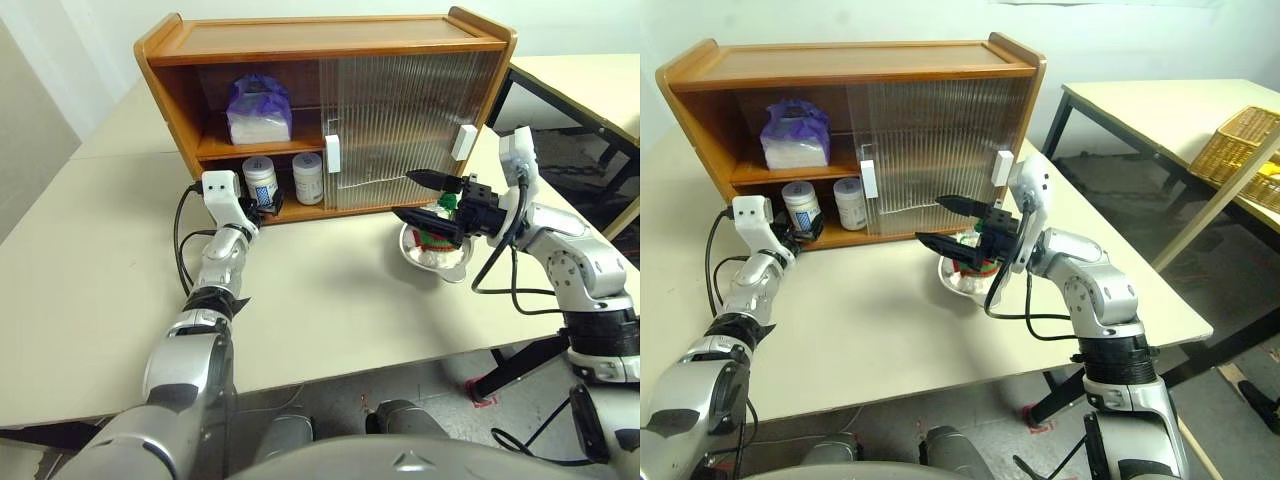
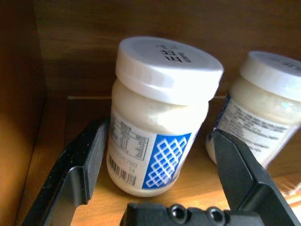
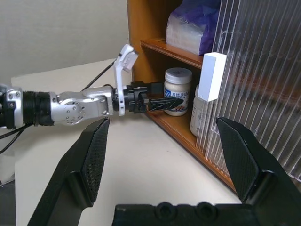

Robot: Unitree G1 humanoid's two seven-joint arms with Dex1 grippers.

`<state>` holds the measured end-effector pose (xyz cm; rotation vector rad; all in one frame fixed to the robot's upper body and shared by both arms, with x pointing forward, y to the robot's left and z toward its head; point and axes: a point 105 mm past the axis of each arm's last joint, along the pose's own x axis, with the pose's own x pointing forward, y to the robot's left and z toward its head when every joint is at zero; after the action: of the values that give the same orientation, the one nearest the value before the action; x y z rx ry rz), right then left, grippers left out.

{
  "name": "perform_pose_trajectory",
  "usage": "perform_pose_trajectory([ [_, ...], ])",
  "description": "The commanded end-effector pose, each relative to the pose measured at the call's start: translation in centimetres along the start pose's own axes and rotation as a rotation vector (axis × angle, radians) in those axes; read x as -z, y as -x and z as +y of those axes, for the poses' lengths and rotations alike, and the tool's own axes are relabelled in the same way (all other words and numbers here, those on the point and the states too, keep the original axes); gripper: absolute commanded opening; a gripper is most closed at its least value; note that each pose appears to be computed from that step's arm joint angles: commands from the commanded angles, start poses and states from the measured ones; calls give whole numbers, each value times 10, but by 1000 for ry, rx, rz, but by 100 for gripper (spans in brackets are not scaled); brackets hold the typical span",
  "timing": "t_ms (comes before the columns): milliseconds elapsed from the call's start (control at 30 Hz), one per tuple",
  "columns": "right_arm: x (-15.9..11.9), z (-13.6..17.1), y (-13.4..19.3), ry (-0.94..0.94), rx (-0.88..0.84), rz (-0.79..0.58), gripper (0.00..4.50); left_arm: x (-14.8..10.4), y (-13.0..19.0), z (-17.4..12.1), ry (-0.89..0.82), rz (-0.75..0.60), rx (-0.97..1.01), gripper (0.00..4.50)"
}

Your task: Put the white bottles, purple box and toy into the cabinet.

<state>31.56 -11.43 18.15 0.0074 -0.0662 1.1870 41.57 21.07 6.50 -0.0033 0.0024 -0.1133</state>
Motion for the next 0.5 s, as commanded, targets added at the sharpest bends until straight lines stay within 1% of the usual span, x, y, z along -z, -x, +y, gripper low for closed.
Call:
perform_pose_trajectory([
  [33, 1, -1, -1, 2, -5, -2, 450, -5, 8, 5, -7, -39, -22, 448],
  [233, 1, -1, -2, -1, -11, -4, 450, -13, 26, 0, -4, -77, 15, 448],
  [367, 2, -1, -2, -3, -11, -4, 450, -26, 38, -30, 3, -98, 191, 448],
  [500, 3, -2, 1, -3, -5, -2, 450, -38, 45, -69, -3, -92, 392, 448],
])
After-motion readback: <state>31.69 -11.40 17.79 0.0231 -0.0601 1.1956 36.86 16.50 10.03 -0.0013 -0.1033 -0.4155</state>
